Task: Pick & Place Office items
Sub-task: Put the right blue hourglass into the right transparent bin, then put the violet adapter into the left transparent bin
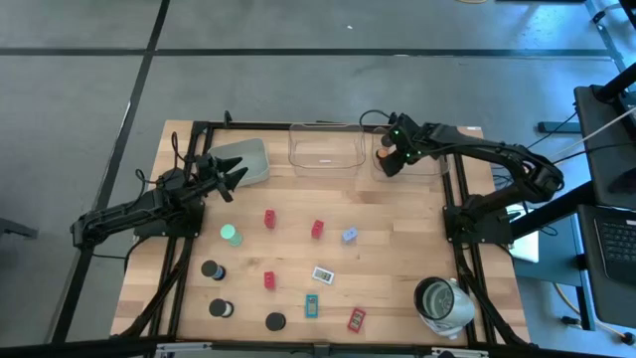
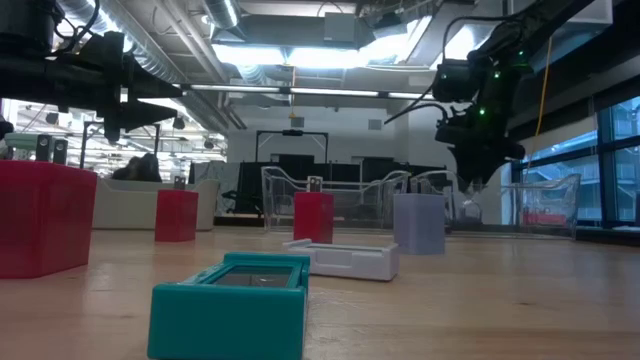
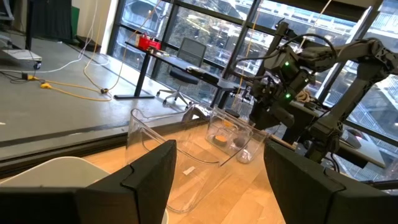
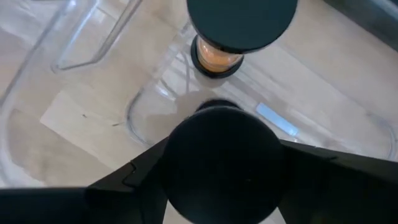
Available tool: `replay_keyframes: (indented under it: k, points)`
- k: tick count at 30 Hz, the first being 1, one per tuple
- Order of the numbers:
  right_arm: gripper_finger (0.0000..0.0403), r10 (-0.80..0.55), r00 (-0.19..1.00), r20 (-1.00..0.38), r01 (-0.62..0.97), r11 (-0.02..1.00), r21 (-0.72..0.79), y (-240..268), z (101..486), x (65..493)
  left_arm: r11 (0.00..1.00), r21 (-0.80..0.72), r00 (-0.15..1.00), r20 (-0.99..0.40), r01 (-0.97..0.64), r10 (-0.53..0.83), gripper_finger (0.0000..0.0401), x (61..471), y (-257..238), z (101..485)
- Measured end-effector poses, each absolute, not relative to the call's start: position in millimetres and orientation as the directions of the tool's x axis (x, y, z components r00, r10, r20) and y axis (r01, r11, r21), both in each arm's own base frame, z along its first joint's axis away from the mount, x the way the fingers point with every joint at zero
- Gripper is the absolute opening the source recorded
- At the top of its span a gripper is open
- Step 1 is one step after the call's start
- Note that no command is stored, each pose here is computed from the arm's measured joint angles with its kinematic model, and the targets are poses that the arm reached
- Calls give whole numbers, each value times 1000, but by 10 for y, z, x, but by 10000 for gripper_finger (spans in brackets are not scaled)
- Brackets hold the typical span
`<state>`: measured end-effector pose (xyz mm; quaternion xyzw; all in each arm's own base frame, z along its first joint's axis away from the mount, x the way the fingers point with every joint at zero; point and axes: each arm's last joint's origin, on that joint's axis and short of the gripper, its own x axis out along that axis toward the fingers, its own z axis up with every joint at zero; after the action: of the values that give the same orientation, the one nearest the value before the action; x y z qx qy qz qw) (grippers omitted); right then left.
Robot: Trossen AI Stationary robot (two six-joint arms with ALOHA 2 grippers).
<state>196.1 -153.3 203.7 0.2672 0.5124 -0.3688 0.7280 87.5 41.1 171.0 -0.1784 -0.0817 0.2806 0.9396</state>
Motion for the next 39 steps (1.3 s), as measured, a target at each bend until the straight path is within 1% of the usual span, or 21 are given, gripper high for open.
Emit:
replay_keyframes:
  k: [4,7,9,14,24,27,31,39]
  points:
    - [205,-259,201,-945,810,587,11,-1552,1995,1991,779,-381,829,53,-498,556,240,875,411,1710]
    - [205,-252,215,-943,807,590,26,-1560,1985,2006,779,-381,829,53,-498,557,239,875,411,1710]
    - [214,-250,225,-942,805,593,34,-1562,1987,2013,779,-381,829,53,-498,557,240,875,411,1711]
    - [252,-255,231,-939,805,592,37,-1566,1990,2018,779,-381,829,54,-498,557,240,875,411,1711]
    - [278,-250,224,-942,804,593,34,-1565,2005,2017,779,-381,829,54,-498,556,240,875,411,1710]
    - [289,-246,219,-944,793,609,25,-1578,2099,2033,781,-377,830,54,-498,555,239,875,411,1711]
    - [299,-240,212,-947,772,636,11,-1601,2318,2063,816,-312,845,67,-487,530,240,879,403,1723]
    - [296,-274,255,-927,743,669,7,-1653,2769,2132,867,-278,873,150,-414,465,240,881,382,1803]
